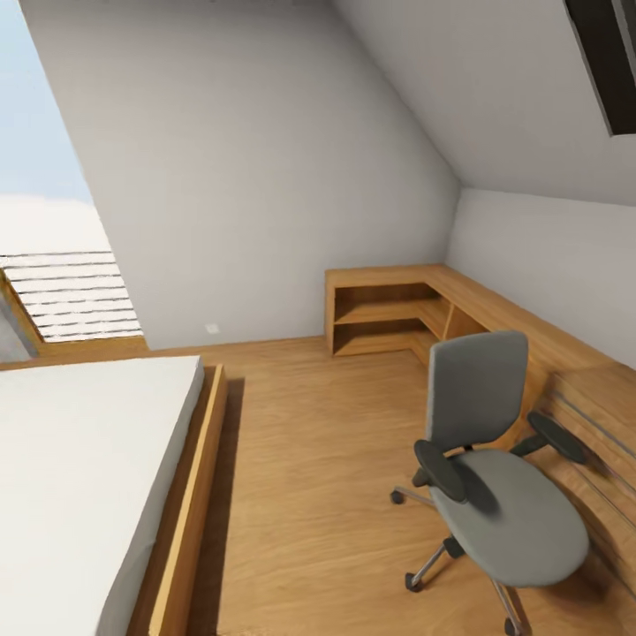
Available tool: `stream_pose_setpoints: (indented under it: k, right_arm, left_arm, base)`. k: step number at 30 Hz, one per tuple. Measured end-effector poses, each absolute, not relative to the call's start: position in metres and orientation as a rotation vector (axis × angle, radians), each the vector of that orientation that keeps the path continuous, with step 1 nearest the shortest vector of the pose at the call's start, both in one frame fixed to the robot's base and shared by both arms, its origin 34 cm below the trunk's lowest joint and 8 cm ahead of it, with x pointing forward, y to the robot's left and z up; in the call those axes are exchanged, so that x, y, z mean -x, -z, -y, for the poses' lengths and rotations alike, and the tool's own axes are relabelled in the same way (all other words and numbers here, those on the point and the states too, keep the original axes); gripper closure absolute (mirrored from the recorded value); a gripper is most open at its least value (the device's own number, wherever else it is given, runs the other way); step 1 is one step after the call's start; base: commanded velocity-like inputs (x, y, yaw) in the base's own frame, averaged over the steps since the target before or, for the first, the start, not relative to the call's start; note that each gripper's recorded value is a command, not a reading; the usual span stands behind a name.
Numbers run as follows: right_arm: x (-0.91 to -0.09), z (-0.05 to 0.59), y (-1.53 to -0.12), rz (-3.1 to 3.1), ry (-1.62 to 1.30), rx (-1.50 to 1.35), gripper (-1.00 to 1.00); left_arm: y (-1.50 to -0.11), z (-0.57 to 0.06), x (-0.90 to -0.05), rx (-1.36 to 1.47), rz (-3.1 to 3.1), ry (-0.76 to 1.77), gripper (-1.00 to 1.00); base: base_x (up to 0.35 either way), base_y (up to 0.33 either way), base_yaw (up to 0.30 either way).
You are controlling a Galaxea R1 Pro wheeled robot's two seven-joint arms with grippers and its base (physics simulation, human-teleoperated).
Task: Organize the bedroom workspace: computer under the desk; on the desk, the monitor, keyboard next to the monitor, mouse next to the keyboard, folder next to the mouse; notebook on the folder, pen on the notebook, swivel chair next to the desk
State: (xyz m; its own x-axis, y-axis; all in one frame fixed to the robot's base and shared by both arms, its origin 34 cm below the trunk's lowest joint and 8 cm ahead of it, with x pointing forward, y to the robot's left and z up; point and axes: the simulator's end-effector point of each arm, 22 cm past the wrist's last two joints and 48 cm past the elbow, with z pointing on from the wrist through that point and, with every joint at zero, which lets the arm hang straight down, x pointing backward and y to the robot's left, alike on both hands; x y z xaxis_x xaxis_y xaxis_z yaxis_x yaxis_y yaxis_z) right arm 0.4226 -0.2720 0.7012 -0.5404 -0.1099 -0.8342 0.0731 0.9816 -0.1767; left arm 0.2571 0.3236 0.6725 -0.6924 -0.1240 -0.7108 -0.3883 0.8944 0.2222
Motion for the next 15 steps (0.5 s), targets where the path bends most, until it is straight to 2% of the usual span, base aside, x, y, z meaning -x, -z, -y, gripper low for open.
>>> stream_pose_setpoints:
  k: [4,8,15]
  right_arm:
    - [-0.423,0.273,-0.701,-2.129,0.237,0.018,-1.0]
    - [-0.431,0.263,-0.705,-2.114,0.212,0.009,-1.0]
    - [-0.476,0.234,-0.721,-2.071,0.14,-0.027,-1.0]
  left_arm:
    - [-0.662,-0.302,-0.265,0.36,-2.38,-0.444,-1.0]
    - [-0.668,-0.279,-0.35,0.363,-2.334,-0.385,-1.0]
    - [-0.654,-0.216,-0.421,0.239,-2.593,-0.321,-1.0]
  base:
    - [0.0,0.0,0.286]
    - [0.0,0.0,0.287]
    - [0.0,0.0,0.291]
